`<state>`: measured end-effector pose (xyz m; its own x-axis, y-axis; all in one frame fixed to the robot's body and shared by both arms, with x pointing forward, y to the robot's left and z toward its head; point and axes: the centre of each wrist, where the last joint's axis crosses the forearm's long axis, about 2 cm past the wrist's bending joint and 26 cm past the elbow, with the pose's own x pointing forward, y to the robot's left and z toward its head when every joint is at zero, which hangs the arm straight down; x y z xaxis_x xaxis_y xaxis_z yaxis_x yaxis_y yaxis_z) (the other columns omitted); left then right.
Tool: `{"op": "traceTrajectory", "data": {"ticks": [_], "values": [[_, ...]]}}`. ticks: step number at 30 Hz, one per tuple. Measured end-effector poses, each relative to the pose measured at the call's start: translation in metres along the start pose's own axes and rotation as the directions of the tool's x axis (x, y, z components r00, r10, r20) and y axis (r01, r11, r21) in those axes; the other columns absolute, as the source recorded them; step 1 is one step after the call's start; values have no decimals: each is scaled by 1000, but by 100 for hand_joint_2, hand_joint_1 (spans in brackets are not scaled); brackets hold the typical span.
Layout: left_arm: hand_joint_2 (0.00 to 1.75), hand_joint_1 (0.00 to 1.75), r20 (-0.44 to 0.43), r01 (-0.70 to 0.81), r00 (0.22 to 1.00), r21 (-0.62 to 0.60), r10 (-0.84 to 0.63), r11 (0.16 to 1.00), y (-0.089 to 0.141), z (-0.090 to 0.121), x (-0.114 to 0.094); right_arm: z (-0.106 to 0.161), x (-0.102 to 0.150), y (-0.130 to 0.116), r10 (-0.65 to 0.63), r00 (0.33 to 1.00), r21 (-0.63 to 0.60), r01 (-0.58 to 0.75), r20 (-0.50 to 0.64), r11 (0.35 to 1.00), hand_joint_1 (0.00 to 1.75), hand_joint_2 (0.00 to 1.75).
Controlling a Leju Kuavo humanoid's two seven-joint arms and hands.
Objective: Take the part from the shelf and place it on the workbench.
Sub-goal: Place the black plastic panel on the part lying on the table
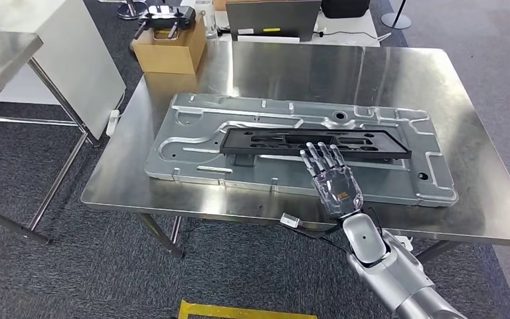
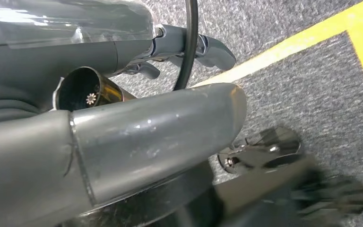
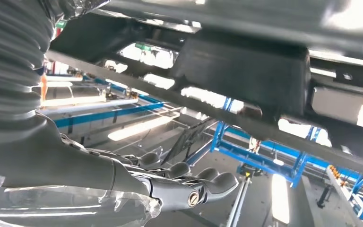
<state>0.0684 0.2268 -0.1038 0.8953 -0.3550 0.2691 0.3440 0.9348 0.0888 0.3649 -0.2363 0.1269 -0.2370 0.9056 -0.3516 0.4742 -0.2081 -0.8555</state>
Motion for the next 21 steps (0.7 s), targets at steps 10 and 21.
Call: {"op": "traceTrajectory", "data": {"ticks": [10,21], "values": [[0,0,-1,-3,1000,0,3,1000,1,0,0,2,0,2,-1,1000,8,1,4,1000,0,175],[0,0,-3,2,1000,1,-2,1000,1,0,-1,-2,-1,0,0,1000,0,0,2,1000,0,175]]}}
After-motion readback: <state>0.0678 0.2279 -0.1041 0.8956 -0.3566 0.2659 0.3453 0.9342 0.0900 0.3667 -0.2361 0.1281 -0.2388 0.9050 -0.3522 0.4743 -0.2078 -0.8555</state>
